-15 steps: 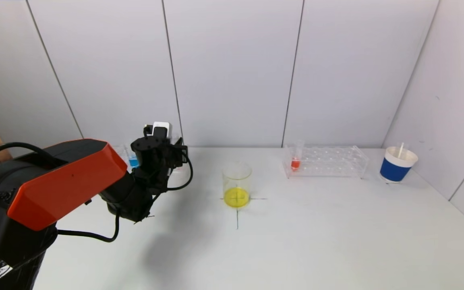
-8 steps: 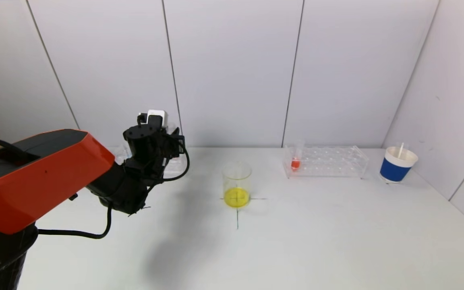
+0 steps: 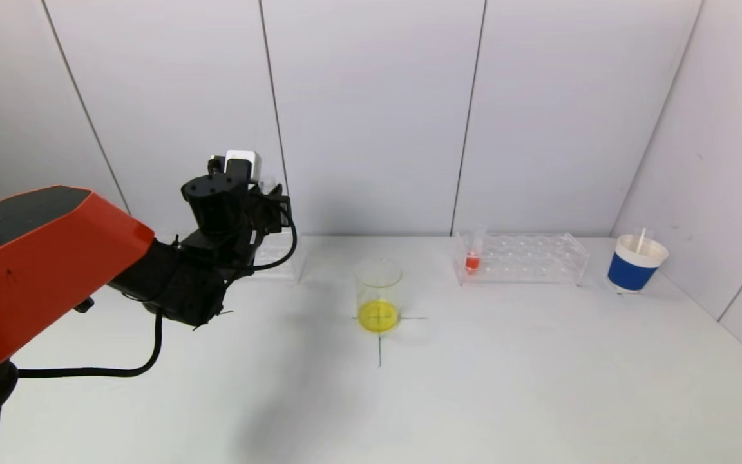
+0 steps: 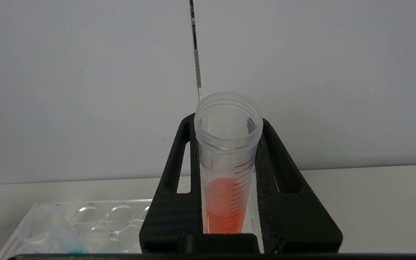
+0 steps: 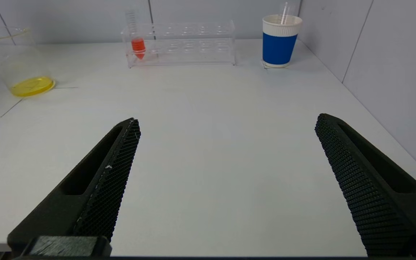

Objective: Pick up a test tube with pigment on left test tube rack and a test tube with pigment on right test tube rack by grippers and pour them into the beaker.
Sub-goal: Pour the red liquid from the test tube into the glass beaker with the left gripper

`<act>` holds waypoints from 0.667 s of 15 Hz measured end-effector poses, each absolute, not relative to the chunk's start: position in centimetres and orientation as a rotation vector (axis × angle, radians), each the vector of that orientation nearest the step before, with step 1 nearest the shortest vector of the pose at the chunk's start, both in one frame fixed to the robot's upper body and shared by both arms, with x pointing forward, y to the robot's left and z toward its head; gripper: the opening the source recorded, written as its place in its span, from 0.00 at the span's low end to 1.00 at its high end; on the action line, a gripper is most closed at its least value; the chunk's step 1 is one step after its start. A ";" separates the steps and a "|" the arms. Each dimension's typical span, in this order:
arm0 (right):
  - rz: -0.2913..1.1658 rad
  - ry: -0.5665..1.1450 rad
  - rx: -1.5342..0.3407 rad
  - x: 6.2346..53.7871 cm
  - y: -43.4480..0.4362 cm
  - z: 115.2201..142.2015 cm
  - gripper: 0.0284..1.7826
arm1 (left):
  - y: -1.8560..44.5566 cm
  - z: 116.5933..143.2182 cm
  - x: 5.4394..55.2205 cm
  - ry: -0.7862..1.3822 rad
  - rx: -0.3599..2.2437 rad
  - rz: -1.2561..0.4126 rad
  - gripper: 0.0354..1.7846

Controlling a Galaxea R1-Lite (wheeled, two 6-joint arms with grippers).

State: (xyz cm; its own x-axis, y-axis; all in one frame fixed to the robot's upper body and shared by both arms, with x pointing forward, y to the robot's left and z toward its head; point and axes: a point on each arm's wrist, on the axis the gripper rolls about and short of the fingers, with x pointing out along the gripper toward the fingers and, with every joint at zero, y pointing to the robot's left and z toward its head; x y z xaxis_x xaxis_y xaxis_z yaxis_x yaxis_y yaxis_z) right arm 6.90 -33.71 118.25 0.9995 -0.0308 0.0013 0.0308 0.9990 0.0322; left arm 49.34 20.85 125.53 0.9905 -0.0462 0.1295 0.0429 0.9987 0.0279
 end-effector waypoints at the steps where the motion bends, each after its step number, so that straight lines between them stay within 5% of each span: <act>1: -0.031 -0.002 0.032 6.9 -33.7 118.2 0.99 | 20.8 126.2 49.2 -0.132 0.025 -0.046 0.23; 10: -0.031 -0.002 0.032 6.9 -33.7 118.2 0.99 | 20.8 132.5 48.2 -0.101 0.038 -0.095 0.23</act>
